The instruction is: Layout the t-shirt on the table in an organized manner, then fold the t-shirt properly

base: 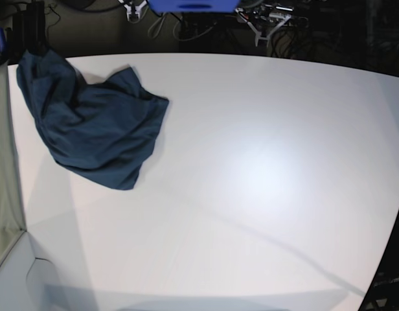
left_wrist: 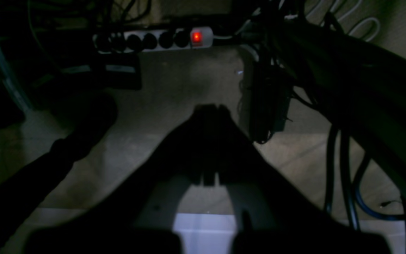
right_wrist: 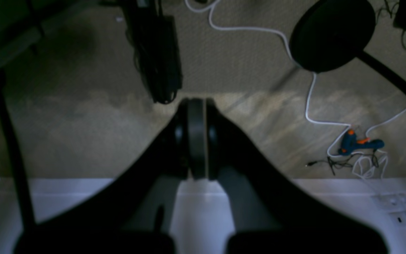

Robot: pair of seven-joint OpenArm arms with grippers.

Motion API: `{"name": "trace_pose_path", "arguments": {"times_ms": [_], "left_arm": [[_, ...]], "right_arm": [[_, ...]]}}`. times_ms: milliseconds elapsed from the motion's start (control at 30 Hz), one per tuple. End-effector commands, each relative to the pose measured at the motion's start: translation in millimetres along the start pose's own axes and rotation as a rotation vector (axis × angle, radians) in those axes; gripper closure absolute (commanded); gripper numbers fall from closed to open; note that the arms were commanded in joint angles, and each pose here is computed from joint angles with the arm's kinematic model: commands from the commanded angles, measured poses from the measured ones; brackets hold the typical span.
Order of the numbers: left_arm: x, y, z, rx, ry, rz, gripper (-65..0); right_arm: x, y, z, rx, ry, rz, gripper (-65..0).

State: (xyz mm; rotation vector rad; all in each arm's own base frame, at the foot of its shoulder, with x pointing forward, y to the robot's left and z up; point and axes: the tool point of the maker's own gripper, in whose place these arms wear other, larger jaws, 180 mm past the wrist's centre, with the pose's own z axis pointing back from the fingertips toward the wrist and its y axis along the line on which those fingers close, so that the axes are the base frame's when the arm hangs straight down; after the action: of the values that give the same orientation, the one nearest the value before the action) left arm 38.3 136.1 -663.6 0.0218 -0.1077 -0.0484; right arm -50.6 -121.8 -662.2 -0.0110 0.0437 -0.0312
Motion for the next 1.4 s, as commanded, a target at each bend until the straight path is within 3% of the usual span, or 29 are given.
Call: {"name": "trace_pose_path", "arguments": {"times_ms": [0, 1367], "left_arm": [[1, 1, 0, 0.004, -0.005, 0.005, -0.3], [-19, 14, 2, 0.023, 0.019, -0.002, -0.3]], "right_arm": [[-5, 5, 0, 0.019, 0.009, -0.003, 0.0], [-1, 16, 1, 0.036, -0.004, -0.011, 0.0]]}}
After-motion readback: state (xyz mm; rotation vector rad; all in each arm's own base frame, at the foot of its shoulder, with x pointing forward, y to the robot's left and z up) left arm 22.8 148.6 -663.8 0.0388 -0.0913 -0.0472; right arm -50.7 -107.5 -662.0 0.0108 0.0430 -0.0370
